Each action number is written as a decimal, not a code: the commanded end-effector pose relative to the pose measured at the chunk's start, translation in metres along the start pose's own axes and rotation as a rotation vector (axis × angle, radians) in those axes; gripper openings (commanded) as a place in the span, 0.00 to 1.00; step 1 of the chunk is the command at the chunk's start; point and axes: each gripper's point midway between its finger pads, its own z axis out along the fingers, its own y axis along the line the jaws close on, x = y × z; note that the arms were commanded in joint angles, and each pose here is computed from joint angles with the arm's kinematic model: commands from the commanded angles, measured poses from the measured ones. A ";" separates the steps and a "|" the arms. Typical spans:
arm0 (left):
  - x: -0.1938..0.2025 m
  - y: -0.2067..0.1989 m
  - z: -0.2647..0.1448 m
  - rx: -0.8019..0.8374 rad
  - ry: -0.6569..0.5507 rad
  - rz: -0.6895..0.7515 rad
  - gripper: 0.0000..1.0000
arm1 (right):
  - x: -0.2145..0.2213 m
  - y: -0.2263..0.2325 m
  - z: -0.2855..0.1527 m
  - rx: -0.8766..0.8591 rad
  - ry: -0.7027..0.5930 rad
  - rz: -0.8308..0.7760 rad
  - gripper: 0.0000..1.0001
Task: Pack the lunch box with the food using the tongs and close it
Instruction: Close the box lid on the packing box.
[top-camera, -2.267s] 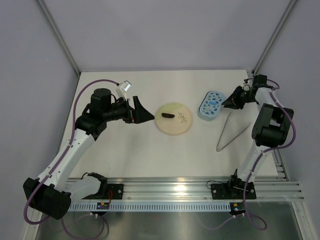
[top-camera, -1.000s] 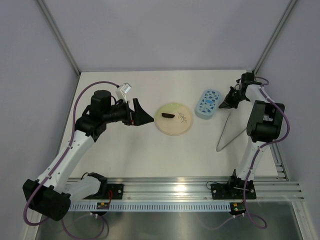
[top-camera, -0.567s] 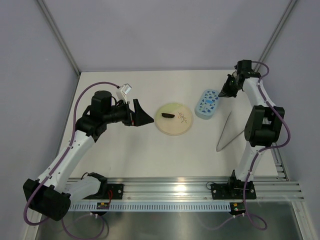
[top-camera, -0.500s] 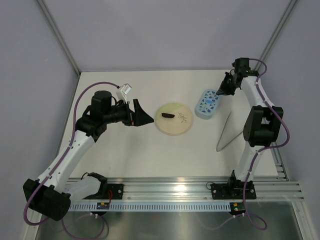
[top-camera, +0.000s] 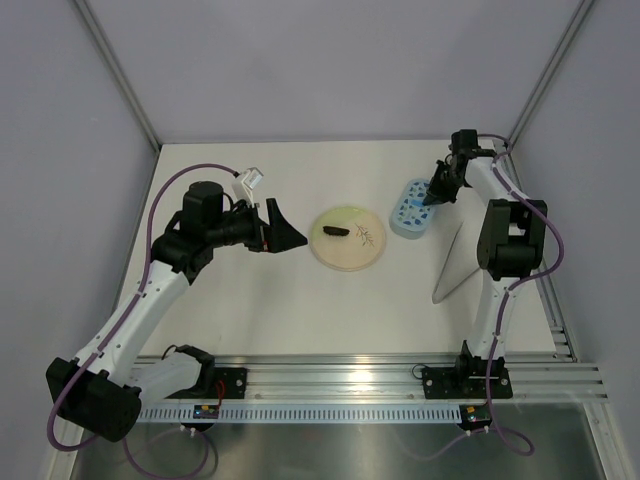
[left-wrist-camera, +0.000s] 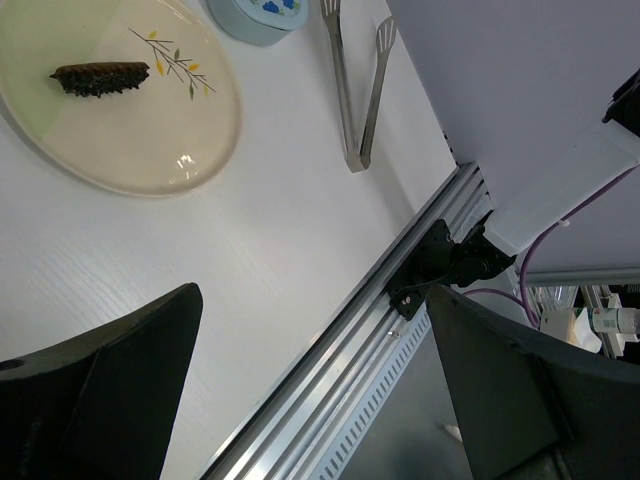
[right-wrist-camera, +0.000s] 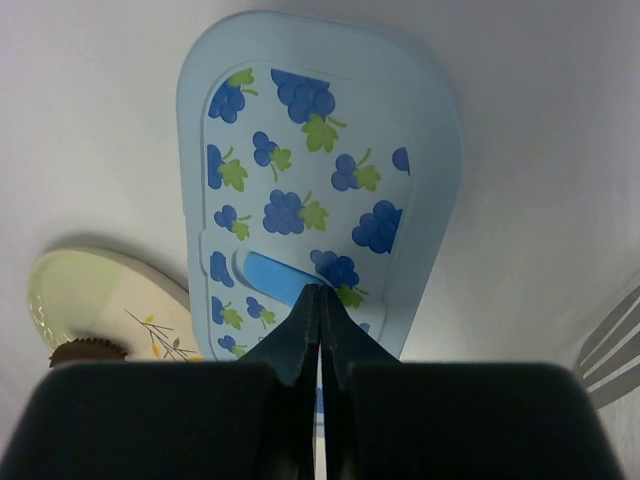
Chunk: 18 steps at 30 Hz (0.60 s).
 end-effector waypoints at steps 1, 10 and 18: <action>-0.007 -0.005 -0.005 0.007 -0.030 0.032 0.99 | -0.005 0.004 -0.013 0.024 -0.030 -0.033 0.00; -0.007 -0.004 -0.004 0.005 -0.029 0.030 0.99 | -0.034 0.017 -0.062 0.029 -0.169 -0.050 0.00; -0.005 -0.003 -0.004 0.002 -0.018 0.033 0.99 | -0.004 -0.004 -0.030 0.064 -0.107 0.004 0.00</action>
